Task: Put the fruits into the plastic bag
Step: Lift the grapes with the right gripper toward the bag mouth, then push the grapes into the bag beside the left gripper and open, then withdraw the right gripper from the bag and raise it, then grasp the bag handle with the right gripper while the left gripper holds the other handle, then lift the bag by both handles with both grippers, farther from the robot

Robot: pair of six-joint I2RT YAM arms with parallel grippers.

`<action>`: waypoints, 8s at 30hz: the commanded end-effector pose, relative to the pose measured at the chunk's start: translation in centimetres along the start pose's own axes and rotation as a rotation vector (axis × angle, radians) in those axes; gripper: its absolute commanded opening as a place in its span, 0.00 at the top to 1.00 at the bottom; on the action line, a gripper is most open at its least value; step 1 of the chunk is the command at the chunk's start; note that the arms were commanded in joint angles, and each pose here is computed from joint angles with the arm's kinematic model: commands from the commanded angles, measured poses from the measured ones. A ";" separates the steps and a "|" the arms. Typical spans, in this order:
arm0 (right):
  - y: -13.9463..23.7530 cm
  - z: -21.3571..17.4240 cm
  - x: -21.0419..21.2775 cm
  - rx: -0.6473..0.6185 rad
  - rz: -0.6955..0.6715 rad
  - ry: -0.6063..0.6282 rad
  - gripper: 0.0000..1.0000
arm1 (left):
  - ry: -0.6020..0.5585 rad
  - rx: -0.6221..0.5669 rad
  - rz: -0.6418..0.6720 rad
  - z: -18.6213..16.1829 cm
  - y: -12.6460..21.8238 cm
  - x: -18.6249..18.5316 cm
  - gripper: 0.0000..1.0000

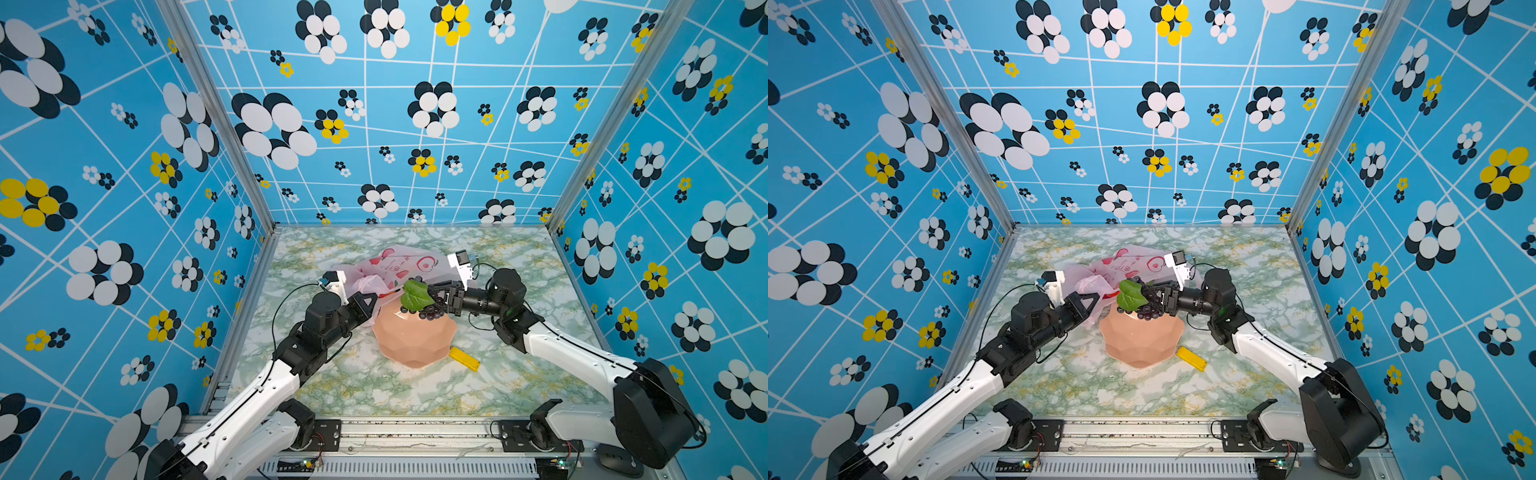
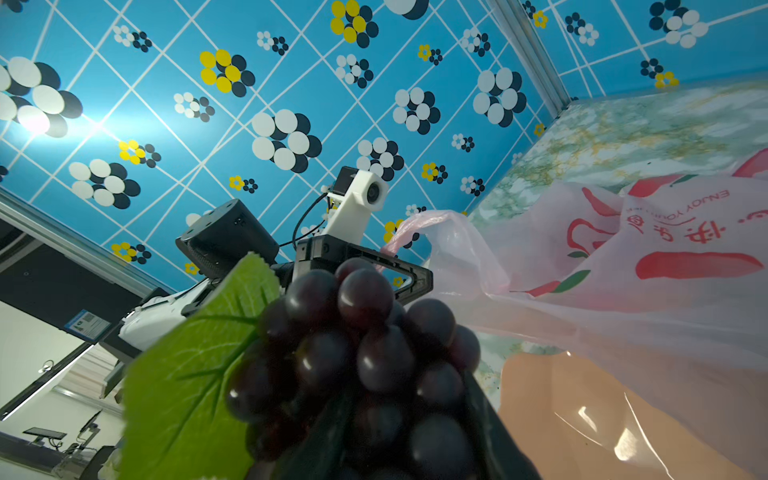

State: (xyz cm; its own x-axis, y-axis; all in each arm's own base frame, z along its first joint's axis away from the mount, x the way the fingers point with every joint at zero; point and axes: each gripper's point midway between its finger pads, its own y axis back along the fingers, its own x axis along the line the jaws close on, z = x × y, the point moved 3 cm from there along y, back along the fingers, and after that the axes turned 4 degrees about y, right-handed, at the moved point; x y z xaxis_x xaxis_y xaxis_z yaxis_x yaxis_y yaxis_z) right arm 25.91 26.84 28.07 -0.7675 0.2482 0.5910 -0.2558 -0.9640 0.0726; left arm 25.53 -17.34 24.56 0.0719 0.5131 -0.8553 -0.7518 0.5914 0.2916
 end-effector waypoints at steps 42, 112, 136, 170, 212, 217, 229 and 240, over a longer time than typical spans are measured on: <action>-8.3 -0.6 -12.6 0.405 -0.294 -0.152 0.61 | -0.262 0.081 -0.252 -1.9 1.3 -6.4 1.00; 10.0 1.4 -6.3 0.028 -0.764 0.090 0.05 | -0.146 -0.045 -0.030 0.8 0.4 -2.1 1.00; 7.0 2.2 -14.1 0.084 -0.903 -0.005 1.00 | -0.156 -0.063 -0.001 1.6 0.9 -2.1 1.00; 1.4 32.1 -0.2 -0.377 -0.369 0.343 1.00 | -0.261 -0.139 -0.200 20.7 -12.0 -25.9 1.00; 12.2 30.9 -9.6 -0.532 -0.537 0.036 1.00 | -0.345 -0.198 0.046 21.1 -10.5 -21.2 1.00; 11.7 29.3 -13.1 -0.487 -0.596 -0.045 1.00 | -0.357 -0.097 -0.169 18.3 -11.7 -25.3 1.00; 12.8 34.2 -2.3 -0.577 -0.436 0.163 1.00 | -0.170 -0.172 0.075 24.2 -11.2 -14.7 1.00; 9.9 30.0 -11.2 -0.502 -0.408 -0.050 1.00 | -0.287 -0.157 -0.118 21.8 -10.1 -23.7 1.00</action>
State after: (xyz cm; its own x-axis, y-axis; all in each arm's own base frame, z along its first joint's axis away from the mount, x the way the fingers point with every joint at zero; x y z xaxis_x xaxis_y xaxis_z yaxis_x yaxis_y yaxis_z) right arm 49.38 11.55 45.69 -0.5005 0.6092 0.6152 -0.7901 -0.6118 -0.0370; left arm 44.17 -23.19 52.51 0.3676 0.5899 -0.7189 -0.7995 0.5953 0.0797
